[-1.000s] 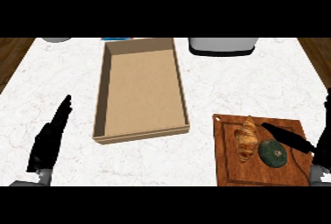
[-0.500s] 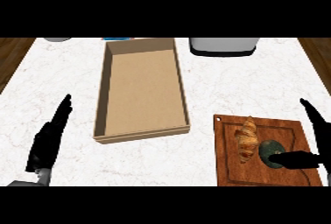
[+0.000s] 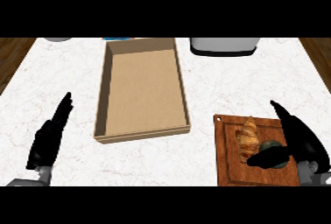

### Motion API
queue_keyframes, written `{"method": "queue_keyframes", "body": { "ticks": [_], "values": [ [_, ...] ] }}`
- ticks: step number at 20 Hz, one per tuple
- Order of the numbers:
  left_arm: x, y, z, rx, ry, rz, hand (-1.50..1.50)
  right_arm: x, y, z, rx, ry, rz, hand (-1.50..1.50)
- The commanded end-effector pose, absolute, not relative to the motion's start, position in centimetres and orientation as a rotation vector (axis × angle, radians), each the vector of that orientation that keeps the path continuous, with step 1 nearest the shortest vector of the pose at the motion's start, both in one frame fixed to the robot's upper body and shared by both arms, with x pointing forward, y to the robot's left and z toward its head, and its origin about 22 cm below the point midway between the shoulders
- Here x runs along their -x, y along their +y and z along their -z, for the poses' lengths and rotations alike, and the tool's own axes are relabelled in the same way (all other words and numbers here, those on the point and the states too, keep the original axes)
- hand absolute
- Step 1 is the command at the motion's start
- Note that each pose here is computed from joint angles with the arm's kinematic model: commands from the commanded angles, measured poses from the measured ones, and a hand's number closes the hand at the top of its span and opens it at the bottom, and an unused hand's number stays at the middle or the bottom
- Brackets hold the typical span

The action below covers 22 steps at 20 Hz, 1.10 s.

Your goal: Pick the croissant from the cutting board and place it in the cardboard box

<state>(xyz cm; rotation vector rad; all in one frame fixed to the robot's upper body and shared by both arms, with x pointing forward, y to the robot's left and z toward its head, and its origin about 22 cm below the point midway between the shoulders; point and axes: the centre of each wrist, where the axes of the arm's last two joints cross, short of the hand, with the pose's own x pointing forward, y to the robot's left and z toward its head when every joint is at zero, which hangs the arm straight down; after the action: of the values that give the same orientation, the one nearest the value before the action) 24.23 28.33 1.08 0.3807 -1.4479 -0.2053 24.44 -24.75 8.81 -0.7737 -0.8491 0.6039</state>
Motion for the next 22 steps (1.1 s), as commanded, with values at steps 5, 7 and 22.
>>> {"method": "queue_keyframes", "body": {
  "ticks": [5, 7, 22],
  "values": [
    [-24.3, 29.9, -1.4, -0.370, -1.451, 0.188, 0.00, -25.4, -22.6, -7.9, 0.810, -0.752, -0.591, -1.50],
    [-25.2, 27.1, -1.2, -0.380, -1.442, 0.204, 0.00, -26.1, -23.4, -7.7, 0.797, -0.718, -0.598, -1.50],
    [-25.4, 28.6, -2.2, -0.368, -1.450, 0.184, 0.00, -23.6, -22.5, -2.8, 0.810, -0.721, -0.580, -1.50]
  ]
}}
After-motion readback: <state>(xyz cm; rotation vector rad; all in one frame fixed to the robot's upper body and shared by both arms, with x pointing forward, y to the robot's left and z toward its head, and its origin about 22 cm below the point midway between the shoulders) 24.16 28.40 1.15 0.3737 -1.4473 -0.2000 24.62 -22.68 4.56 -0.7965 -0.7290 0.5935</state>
